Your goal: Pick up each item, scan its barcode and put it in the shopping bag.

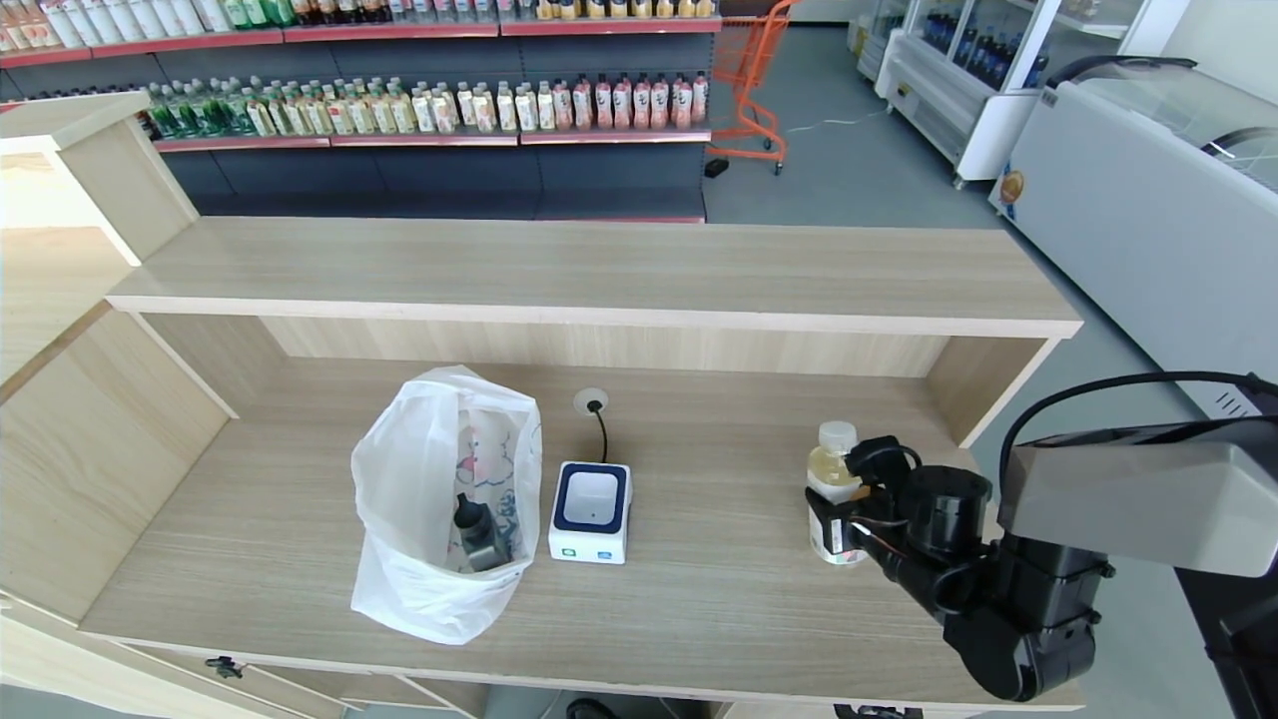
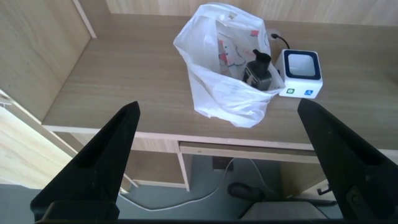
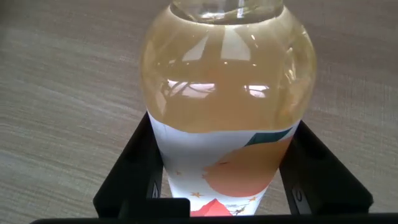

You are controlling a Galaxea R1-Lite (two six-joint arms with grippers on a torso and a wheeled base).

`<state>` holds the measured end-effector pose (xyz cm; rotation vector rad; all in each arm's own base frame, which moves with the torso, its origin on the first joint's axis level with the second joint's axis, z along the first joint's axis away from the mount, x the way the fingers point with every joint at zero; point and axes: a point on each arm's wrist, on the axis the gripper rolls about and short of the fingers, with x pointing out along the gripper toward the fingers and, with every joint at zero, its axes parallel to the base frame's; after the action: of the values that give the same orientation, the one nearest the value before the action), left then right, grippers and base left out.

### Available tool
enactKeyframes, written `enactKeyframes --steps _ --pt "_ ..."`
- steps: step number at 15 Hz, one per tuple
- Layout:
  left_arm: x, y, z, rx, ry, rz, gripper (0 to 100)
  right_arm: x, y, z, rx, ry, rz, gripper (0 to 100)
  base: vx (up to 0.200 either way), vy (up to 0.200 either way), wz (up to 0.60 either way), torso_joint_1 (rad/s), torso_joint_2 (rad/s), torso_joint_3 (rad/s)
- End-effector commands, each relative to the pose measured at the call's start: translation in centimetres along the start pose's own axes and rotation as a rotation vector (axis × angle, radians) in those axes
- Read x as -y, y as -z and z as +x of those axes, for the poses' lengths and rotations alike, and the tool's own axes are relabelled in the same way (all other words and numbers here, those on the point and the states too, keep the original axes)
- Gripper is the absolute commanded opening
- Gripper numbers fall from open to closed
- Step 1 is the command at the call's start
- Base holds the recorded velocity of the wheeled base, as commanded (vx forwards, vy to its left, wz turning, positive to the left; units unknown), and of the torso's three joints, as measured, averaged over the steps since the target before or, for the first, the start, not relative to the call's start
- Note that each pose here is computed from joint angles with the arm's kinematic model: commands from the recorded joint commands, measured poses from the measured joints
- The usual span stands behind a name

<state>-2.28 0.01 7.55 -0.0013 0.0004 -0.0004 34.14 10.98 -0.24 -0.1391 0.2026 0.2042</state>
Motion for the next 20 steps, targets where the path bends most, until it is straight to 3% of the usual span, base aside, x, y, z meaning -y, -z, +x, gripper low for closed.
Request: enactKeyframes --steps 1,2,5,6,7,9,10,14,20 --pt "0.0 0.0 0.0 0.0 0.0 0.0 100 -0.1 -2.2 -0.9 0.06 -0.013 0.046 0 0.0 0.0 0.0 0.0 0.0 0.0" --pt "0.0 0.0 0.0 0.0 0.0 0.0 100 0.1 -3.2 -1.8 0.078 -0.021 0.085 0 0.0 0.0 0.0 0.0 0.0 0.0" --pt "0.0 0.0 0.0 0.0 0.0 0.0 100 0.4 -10.4 -6.6 0.194 -0.227 0.243 0 0.0 0.0 0.0 0.0 0.0 0.0" --pt "0.0 0.0 0.0 0.0 0.0 0.0 100 1.0 -13.9 -10.5 0.155 -0.381 0.287 0 0.0 0.0 0.0 0.0 0.0 0.0" --pt "0.0 0.0 0.0 0.0 0.001 0.0 100 1.2 -14.7 -12.8 0.105 -0.462 0.325 0 0.0 0.0 0.0 0.0 0.0 0.0" --pt "0.0 0.0 0.0 0.0 0.0 0.0 100 1.3 -13.5 -16.6 0.019 -0.645 0.327 0 0.0 0.0 0.0 0.0 0.0 0.0" --pt "0.0 0.0 0.0 0.0 0.0 0.0 100 1.3 -13.9 -17.1 0.02 -0.695 0.331 0 0.0 0.0 0.0 0.0 0.0 0.0" --pt "0.0 0.0 0.0 0.0 0.0 0.0 100 -1.2 -15.6 -16.6 0.008 -0.812 0.402 0 0.0 0.0 0.0 0.0 0.0 0.0" --pt "0.0 0.0 0.0 0.0 0.0 0.0 100 -4.5 -15.8 -17.7 -0.058 -0.963 0.489 0 0.0 0.0 0.0 0.0 0.0 0.0"
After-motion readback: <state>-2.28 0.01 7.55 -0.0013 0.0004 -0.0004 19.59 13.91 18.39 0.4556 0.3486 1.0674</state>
